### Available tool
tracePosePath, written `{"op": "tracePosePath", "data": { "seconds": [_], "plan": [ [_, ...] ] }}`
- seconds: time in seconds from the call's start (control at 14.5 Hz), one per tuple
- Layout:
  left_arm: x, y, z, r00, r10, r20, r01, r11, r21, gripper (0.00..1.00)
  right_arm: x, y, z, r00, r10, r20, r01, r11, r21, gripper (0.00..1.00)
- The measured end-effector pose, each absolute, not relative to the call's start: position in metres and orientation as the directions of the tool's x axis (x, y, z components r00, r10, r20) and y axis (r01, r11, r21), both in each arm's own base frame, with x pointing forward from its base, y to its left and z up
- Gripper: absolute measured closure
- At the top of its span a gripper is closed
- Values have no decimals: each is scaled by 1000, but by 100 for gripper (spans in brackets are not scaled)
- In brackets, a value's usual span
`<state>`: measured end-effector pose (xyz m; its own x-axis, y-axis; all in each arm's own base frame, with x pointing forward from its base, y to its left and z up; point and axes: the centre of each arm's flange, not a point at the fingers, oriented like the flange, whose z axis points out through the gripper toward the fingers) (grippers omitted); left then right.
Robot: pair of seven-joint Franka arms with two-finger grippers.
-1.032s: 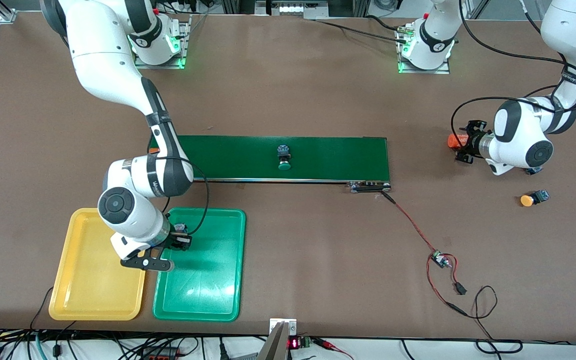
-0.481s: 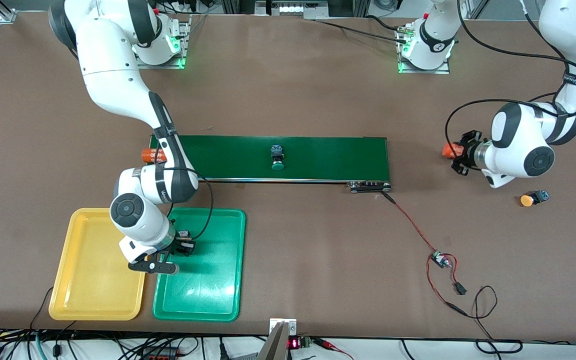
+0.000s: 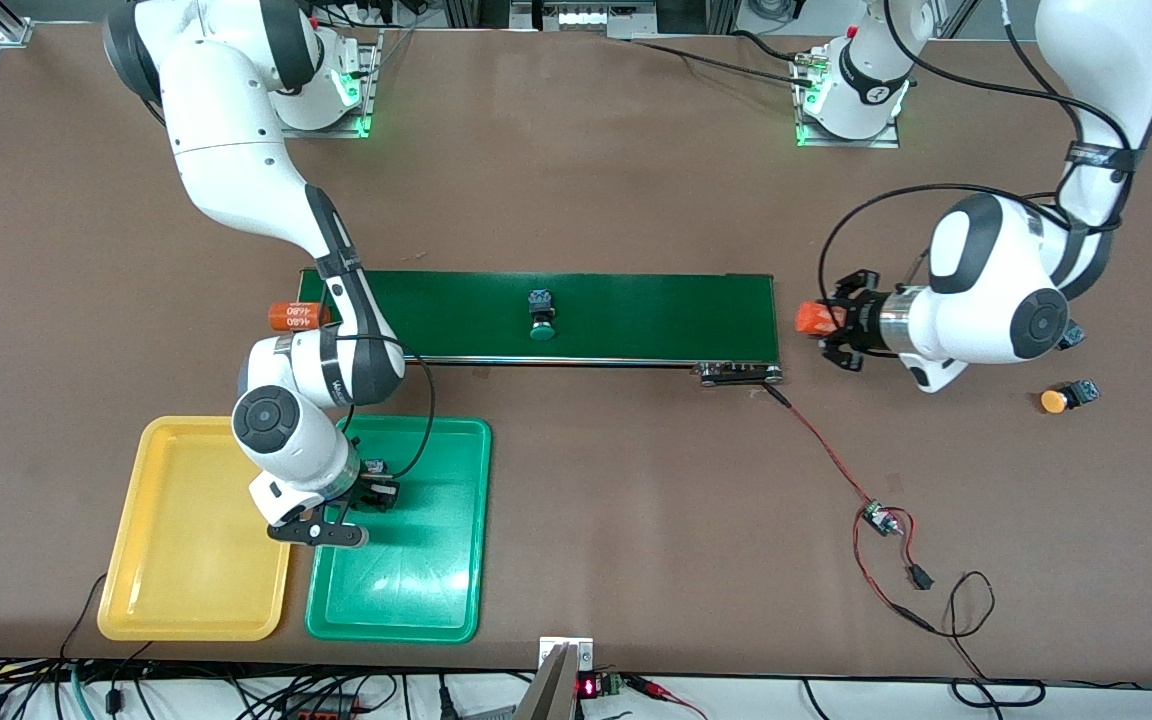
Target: Sort buttons by color to trays
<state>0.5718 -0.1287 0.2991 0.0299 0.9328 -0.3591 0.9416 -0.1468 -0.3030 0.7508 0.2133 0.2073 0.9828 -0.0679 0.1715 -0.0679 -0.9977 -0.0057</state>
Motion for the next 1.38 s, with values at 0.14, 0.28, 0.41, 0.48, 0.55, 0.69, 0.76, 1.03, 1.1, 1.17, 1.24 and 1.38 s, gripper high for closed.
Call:
{"op": "tracePosePath", "data": {
  "seconds": [0.14, 0.28, 0.41, 0.48, 0.55, 0.69, 0.76, 1.03, 1.1, 1.17, 1.24, 1.38],
  "plan": [
    [571, -165, 290, 12, 928, -371, 949, -127, -289, 49, 751, 213, 207, 983, -68, 171, -68, -998, -5, 54],
    [562, -212, 273, 4, 928, -373, 949, -121, -291, 49, 751, 213, 208, 983, -69, 173, -69, -998, -6, 35],
    [552, -251, 260, -6, 925, -379, 950, -114, -292, 49, 754, 215, 217, 981, -67, 180, -66, -998, -11, 17],
    [545, -264, 255, -1, 925, -380, 945, -123, -302, 49, 754, 217, 225, 982, -66, 176, -65, -998, -13, 8],
    [539, -274, 252, 10, 925, -380, 941, -137, -311, 49, 753, 221, 235, 984, -62, 167, -61, -998, -14, 0],
    [534, -279, 250, 24, 926, -378, 935, -155, -319, 35, 744, 237, 257, 990, -55, 128, -54, -998, -13, 0],
    [535, -278, 252, 28, 926, -376, 935, -157, -317, 26, 738, 246, 267, 993, -61, 105, -60, -998, -12, 0],
    [548, -255, 279, 20, 936, -352, 946, -132, -295, 0, 705, 275, 294, 995, -102, 18, -101, -995, -1, 0],
    [554, -238, 285, 23, 946, -324, 950, -122, -288, 0, 696, 280, 297, 995, -98, 3, -98, -995, 1, 0],
    [560, -217, 287, 44, 956, -290, 952, -129, -279, 0, 684, 287, 298, 995, -96, -14, -96, -995, 4, 0],
    [565, -195, 288, 79, 962, -262, 951, -152, -271, 0, 670, 296, 300, 994, -103, -29, -103, -995, 6, 0],
    [572, -156, 284, 162, 956, -247, 937, -227, -266, 0, 642, 319, 305, 991, -120, -51, -120, -993, 12, 0]
  ]
}}
